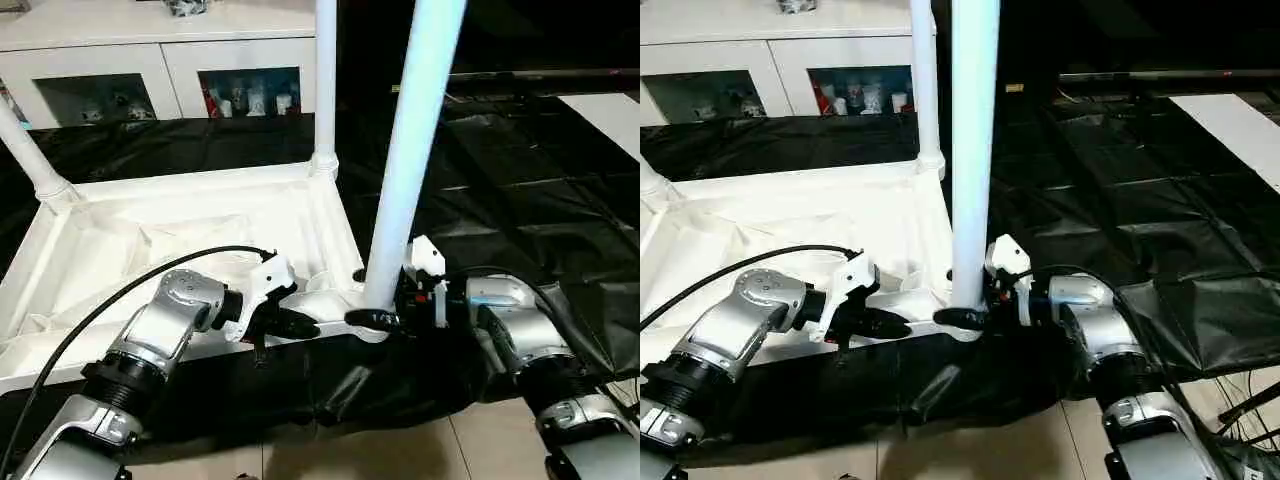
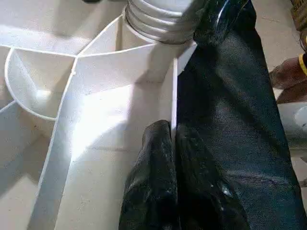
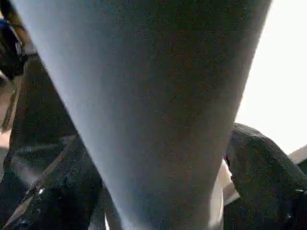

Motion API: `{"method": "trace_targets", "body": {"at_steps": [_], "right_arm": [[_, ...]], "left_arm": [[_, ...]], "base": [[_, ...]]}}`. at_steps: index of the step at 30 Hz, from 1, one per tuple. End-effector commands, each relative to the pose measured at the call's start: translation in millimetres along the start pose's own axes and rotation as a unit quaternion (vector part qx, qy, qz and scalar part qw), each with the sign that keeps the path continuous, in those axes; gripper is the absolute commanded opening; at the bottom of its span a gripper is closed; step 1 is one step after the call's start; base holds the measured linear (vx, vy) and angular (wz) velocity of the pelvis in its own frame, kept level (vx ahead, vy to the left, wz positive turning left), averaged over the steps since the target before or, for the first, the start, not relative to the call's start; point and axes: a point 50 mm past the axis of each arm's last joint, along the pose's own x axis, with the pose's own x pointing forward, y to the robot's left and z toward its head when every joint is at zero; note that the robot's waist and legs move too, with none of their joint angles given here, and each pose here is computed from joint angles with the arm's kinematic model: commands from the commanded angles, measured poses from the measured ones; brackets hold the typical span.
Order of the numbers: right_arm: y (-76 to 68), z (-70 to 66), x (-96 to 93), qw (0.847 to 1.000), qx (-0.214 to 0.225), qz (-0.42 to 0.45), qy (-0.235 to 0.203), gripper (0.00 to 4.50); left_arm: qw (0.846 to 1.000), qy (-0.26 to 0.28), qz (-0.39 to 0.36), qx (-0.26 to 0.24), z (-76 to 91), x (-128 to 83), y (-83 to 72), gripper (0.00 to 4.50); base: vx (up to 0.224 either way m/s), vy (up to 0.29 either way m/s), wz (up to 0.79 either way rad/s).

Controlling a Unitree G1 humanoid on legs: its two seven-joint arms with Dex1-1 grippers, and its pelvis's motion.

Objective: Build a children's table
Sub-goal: Rotate leg to tighten

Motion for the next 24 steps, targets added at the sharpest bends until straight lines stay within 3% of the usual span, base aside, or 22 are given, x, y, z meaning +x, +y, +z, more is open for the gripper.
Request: {"method": "trace_targets", "body": {"at_steps": [1, 5, 16, 24], "right_arm": [[1.6, -1.2, -1.9, 1.0, -0.005, 0.009, 0.013, 3.81], [1.7, -1.2, -2.0, 1.0, -0.003, 0.01, 0.014, 3.81], [1.7, -6.5, -0.5, 1.0, -0.004, 0.006, 0.03, 2.89], [1.1, -8.5, -0.3, 1.0, 0.001, -0.003, 0.029, 2.73]], "left_arm": [[1.0, 0.014, -0.019, -0.016, -7.5, 2.0, -4.1, 0.0], [1.0, 0.015, -0.018, -0.016, -7.9, 2.0, -4.1, 0.0], [0.999, 0.018, -0.019, -0.02, -10.1, 1.2, -5.6, 0.0], [0.999, 0.017, -0.018, -0.022, -9.9, 1.6, -6.0, 0.0]], "base": [[0.0, 0.0, 0.0], [0.0, 0.0, 0.0], [0.0, 0.0, 0.0], [0.0, 0.0, 0.0]]}}
